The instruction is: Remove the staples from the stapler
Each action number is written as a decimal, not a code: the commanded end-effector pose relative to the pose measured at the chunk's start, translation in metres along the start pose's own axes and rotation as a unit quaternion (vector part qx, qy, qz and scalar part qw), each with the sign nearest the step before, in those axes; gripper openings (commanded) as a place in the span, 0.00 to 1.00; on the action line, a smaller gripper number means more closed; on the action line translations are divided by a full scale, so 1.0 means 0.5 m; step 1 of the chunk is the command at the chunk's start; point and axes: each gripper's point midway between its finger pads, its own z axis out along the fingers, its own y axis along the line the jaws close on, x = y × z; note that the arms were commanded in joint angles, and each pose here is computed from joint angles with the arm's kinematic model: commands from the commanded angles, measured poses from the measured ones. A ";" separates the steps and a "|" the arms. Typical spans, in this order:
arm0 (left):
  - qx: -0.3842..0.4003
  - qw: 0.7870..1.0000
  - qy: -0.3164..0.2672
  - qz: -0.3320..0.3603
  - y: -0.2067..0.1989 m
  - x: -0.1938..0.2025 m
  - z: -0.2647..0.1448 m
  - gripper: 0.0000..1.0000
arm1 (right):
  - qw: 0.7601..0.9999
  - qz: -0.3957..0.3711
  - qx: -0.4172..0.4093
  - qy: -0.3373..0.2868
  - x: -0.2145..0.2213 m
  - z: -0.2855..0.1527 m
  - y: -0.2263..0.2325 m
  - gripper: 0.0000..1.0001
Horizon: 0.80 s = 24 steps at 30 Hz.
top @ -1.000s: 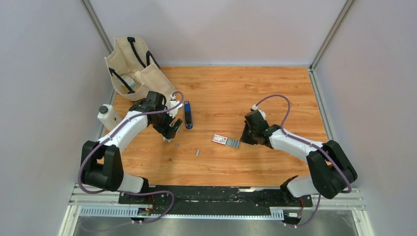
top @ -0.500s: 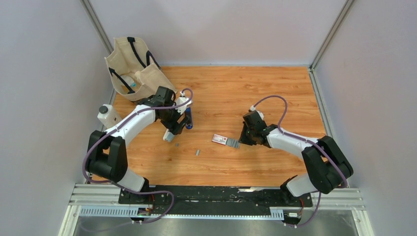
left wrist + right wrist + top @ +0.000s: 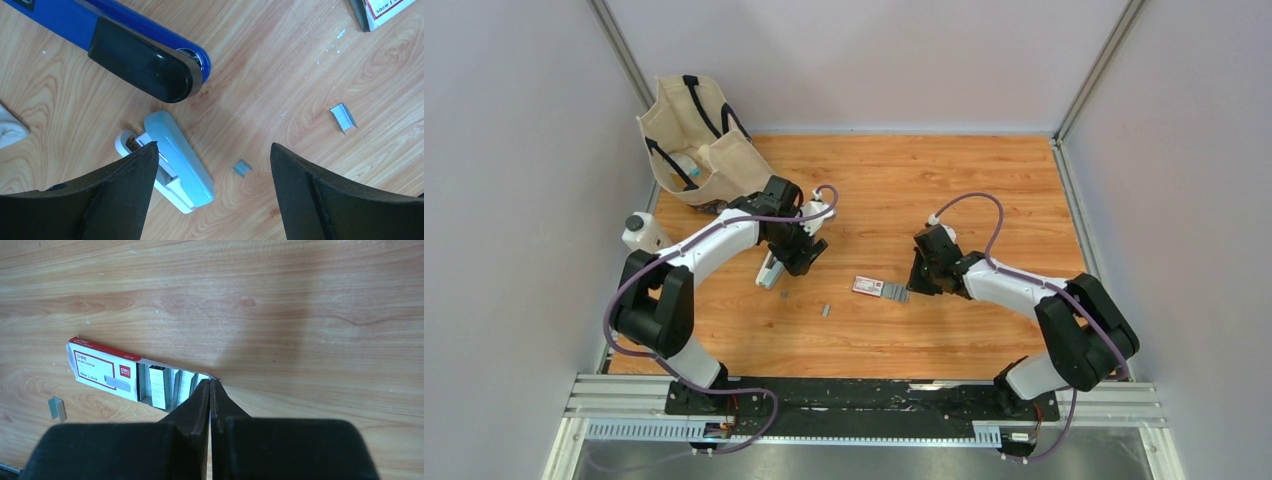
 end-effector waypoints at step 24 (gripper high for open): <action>0.008 0.999 -0.006 0.053 -0.025 -0.063 0.026 0.90 | 1.000 0.014 -0.010 -0.019 -0.023 -0.026 0.000 0.10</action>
